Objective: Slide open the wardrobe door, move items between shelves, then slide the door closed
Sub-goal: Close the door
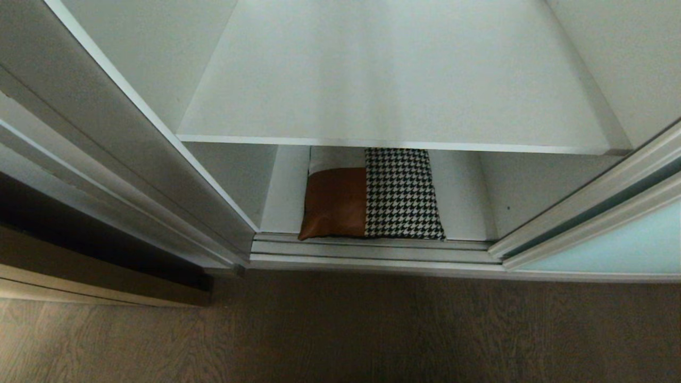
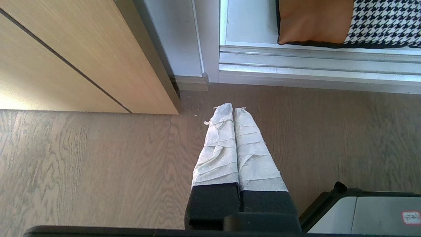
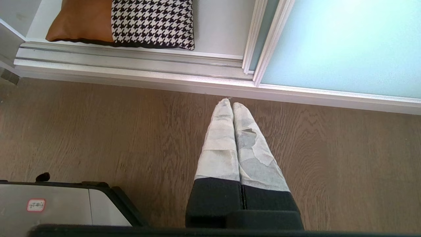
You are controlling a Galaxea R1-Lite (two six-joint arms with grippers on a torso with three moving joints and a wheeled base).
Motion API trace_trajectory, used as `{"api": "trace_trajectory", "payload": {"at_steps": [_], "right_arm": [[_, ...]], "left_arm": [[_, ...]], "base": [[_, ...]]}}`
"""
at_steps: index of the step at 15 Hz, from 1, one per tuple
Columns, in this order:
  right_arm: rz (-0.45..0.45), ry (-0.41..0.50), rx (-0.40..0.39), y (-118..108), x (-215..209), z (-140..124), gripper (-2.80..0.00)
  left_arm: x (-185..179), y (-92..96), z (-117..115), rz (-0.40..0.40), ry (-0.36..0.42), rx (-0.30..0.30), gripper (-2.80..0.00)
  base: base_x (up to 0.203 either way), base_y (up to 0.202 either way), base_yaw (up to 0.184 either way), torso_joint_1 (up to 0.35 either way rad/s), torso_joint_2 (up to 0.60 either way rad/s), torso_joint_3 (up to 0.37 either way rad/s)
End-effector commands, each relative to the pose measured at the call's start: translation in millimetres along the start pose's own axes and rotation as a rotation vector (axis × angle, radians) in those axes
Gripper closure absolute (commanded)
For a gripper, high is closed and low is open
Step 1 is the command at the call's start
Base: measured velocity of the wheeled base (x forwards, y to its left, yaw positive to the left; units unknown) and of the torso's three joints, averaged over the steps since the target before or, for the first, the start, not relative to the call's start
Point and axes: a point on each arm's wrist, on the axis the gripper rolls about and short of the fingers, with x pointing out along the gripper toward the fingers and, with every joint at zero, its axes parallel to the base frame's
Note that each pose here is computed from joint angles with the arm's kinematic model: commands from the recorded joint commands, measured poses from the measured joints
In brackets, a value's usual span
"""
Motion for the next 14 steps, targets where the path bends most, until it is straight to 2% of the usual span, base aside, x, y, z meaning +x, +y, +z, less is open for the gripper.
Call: {"api": "trace_trajectory", "payload": {"at_steps": [1, 11, 14], "right_arm": [[0.000, 0.002, 0.000, 0.0, 0.1, 0.0, 0.00], [0.000, 0.002, 0.000, 0.0, 0.1, 0.0, 0.00], [0.000, 0.002, 0.000, 0.0, 0.1, 0.0, 0.00]], "left_arm": [[0.3, 0.0, -0.5, 0.000, 0.004, 0.000, 0.00], [0.2, 0.0, -0.9, 0.001, 0.008, 0.002, 0.00], [0.2, 0.0, -1.3, -0.002, 0.011, 0.025, 0.00]], "base": [[0.000, 0.000, 0.000, 0.000, 0.00, 0.000], [0.000, 0.000, 0.000, 0.000, 0.00, 0.000], [0.000, 0.000, 0.000, 0.000, 0.00, 0.000]]}}
